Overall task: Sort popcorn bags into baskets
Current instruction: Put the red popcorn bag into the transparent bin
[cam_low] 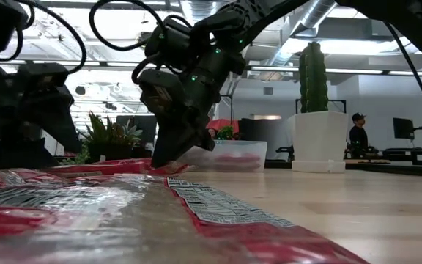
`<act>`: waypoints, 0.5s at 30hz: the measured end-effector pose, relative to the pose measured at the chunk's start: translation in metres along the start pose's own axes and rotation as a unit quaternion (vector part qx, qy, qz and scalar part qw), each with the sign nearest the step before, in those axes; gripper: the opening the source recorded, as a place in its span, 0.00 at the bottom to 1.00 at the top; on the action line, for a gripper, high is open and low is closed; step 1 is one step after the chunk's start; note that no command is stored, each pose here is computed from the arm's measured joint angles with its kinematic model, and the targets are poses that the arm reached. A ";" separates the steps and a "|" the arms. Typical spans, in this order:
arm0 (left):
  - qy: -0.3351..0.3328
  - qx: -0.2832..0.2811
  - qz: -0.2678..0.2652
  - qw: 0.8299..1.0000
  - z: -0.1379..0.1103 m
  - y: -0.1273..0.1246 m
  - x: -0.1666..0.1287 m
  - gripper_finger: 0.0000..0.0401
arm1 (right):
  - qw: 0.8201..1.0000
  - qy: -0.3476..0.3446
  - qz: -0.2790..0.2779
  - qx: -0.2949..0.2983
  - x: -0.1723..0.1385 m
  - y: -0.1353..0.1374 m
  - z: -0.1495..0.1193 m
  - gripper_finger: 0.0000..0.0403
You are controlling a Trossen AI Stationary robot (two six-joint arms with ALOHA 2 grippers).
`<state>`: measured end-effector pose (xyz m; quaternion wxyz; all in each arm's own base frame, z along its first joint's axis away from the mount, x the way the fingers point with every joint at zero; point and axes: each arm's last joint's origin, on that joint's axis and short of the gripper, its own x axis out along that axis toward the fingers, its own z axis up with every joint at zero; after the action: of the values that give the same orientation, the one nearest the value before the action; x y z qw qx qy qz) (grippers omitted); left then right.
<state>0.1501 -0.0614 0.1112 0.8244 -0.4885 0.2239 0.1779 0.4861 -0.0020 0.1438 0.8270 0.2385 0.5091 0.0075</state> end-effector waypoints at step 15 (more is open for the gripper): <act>-0.049 -0.054 -0.161 0.984 0.025 -0.030 -0.036 0.62 | 0.994 -0.069 -0.032 0.083 -0.106 -0.007 0.022 0.01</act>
<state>0.1400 -0.0558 0.1625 0.8248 -0.5523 0.0917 0.0789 0.4524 -0.0438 0.2383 0.8372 0.2896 0.4573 -0.0781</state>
